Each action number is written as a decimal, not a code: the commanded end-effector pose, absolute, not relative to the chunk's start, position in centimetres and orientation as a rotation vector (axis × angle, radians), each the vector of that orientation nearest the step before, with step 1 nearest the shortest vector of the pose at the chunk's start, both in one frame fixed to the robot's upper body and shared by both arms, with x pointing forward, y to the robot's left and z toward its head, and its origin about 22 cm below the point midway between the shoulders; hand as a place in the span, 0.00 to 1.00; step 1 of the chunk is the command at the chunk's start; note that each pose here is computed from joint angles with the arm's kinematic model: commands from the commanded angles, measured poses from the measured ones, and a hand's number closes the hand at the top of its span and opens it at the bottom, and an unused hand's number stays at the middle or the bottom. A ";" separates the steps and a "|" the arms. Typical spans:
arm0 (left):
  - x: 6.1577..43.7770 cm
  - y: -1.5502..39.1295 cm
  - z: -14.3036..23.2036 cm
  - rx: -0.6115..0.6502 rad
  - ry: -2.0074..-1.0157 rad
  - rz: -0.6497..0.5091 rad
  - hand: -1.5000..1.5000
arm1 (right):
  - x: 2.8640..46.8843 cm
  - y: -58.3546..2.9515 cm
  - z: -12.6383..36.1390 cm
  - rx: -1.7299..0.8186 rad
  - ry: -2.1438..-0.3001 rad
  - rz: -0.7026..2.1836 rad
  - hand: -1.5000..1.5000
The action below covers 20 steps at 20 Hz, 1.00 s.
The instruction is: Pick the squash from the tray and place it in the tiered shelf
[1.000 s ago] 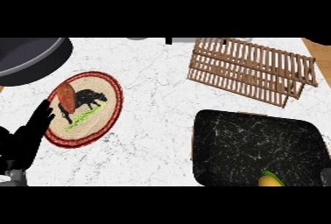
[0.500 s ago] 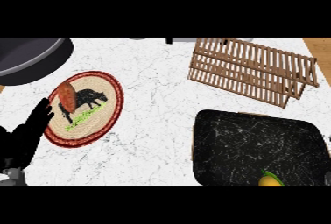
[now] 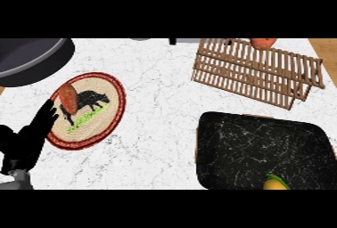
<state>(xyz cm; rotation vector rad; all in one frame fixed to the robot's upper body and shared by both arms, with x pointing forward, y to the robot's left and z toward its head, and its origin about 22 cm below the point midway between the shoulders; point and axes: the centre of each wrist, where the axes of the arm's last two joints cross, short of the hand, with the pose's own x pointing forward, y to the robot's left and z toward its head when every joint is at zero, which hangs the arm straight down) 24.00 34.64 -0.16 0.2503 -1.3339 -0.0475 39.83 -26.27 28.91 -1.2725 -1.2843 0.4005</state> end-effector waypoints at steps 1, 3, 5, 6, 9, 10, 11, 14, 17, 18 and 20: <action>23.0 33.8 -0.5 0.261 -1.332 -0.058 0.50 | 41.4 -26.9 27.5 -1.294 -1.293 0.438 0.00; 22.1 35.1 -0.8 0.243 -1.334 -0.039 0.50 | 40.1 -28.1 27.7 -1.251 -1.340 0.397 0.00; 23.2 35.1 -1.2 0.255 -1.329 -0.055 0.50 | 41.3 -27.5 27.1 -1.222 -1.378 0.364 0.00; 23.9 33.6 -0.2 0.239 -1.333 -0.059 0.50 | 40.6 -25.6 28.9 -1.208 -1.405 0.365 0.00; 22.2 34.4 -0.3 0.271 -1.342 -0.047 0.50 | 40.1 -27.1 27.5 -1.111 -1.437 0.265 0.00; 23.2 34.8 -0.5 0.253 -1.351 -0.033 0.50 | 40.7 -28.2 27.8 -1.096 -1.446 0.228 0.00; 23.4 35.0 0.0 0.258 -1.334 -0.053 0.50 | 40.6 -28.0 29.4 -1.032 -1.467 0.185 0.00; 21.5 36.9 -0.6 0.271 -1.347 -0.031 0.50 | 39.0 -29.4 29.6 -0.936 -1.487 0.126 0.00; 22.9 36.4 -0.7 0.269 -1.328 -0.046 0.50 | 37.4 -30.8 31.0 -0.865 -1.521 0.063 0.00; 22.5 35.8 -1.0 0.254 -1.320 -0.052 0.50 | 37.5 -30.6 31.7 -0.834 -1.552 0.036 0.00; 23.6 36.7 0.6 0.273 -1.335 -0.045 0.50 | 36.2 -31.3 32.2 -0.829 -1.593 -0.022 0.00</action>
